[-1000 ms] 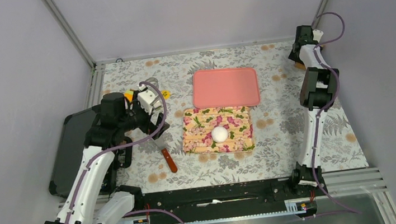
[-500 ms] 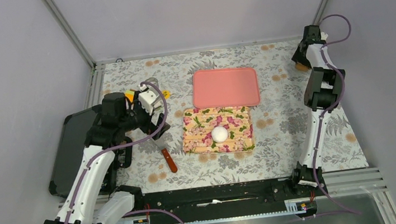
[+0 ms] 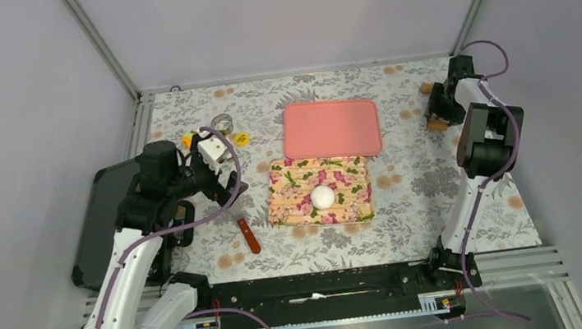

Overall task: Roll out the dumpling wrappers from the dough
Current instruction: Move the rolling pin to the center of the board.

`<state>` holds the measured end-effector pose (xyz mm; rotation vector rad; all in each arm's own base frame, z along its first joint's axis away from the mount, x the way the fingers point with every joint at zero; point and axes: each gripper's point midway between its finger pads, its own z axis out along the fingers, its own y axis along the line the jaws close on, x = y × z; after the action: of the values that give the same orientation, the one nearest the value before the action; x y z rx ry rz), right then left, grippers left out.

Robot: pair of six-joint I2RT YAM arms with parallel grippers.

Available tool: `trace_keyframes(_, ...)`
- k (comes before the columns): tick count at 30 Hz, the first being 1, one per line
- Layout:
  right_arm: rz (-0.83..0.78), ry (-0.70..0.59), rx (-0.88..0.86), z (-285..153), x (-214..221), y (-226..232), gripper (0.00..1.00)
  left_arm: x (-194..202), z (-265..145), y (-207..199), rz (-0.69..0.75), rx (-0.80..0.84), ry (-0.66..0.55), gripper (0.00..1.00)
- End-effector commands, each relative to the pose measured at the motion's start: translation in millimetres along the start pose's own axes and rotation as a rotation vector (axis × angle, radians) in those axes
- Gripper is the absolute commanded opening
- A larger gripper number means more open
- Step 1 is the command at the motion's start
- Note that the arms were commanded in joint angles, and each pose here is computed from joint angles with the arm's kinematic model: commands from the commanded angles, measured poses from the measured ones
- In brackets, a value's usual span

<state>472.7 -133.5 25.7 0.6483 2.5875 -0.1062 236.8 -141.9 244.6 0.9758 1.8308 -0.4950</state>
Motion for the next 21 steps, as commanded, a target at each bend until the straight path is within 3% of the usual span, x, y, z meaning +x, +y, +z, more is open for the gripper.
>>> trace_keyframes(1, -0.177, 0.238, -0.048, -12, 83, -10, 0.38, -28, -15, -7, 0.061, 0.014, -0.077, 0.99)
trace_keyframes(7, -0.341, 0.191, -0.004, -28, 92, -31, 0.44, -33, -16, -15, 0.065, 0.049, -0.099, 0.99)
trace_keyframes(16, -0.426, 0.175, -0.110, -17, 72, -12, 0.47, -37, -8, -16, 0.057, 0.080, -0.108, 0.99)
trace_keyframes(21, -0.437, 0.174, -0.183, -17, 64, 4, 0.38, -36, -3, -13, 0.057, 0.074, -0.094, 0.99)
